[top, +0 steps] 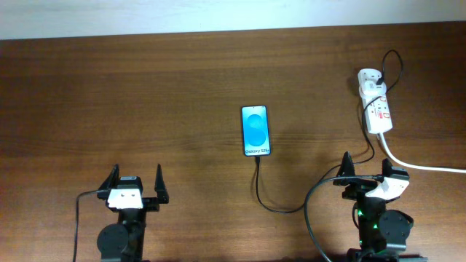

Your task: Plug charger to phone and switch on socket

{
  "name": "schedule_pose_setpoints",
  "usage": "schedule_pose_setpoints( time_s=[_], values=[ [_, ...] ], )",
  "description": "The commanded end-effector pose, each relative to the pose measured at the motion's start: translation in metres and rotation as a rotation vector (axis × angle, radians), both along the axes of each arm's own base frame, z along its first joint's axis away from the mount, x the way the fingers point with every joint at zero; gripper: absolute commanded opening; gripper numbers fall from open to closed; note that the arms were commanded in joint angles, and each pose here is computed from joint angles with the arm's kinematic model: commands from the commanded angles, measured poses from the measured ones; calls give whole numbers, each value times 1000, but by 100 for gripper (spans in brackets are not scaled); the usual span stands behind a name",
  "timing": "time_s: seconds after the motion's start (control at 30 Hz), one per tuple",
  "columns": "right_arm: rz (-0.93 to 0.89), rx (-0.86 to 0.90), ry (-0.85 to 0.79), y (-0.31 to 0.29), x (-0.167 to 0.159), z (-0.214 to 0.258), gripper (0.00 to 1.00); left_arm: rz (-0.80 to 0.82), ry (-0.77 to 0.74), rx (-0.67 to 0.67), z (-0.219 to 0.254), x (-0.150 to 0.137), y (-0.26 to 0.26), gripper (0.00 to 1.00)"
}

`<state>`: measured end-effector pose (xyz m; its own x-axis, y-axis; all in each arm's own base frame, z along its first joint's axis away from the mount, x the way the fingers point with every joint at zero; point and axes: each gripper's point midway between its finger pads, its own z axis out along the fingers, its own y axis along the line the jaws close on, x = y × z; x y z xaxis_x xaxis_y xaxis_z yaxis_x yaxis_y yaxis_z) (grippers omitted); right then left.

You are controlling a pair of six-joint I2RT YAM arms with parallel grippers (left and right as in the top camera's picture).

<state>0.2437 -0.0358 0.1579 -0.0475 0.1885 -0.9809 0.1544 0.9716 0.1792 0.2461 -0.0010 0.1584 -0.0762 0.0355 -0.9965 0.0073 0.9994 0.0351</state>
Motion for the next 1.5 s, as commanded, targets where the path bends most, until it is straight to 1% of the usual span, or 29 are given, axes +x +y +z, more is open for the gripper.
schedule_pose_setpoints(
  time_s=[0.0, 0.33, 0.4, 0.43, 0.5, 0.57, 1.47],
  values=[
    [8, -6, 5, 1, 0, -2, 99, -13, 1, 18, -2, 0, -1, 100],
    [6, -6, 5, 0, 0, -2, 99, -13, 1, 17, -2, 0, -1, 99],
    [-24, -14, 6, -5, -1, -2, 99, -13, 1, 17, -2, 0, -1, 99],
    [-19, -28, 8, -4, -1, -2, 99, -13, 1, 17, -2, 0, -1, 99],
    [29, -137, 22, 4, 0, -2, 99, -13, 1, 17, -2, 0, -1, 99],
    [40, -185, 28, 5, 0, -2, 99, -13, 1, 17, -2, 0, -1, 99],
    [38, -184, 27, 5, 0, -2, 99, -13, 1, 17, -2, 0, -1, 99]
  ],
)
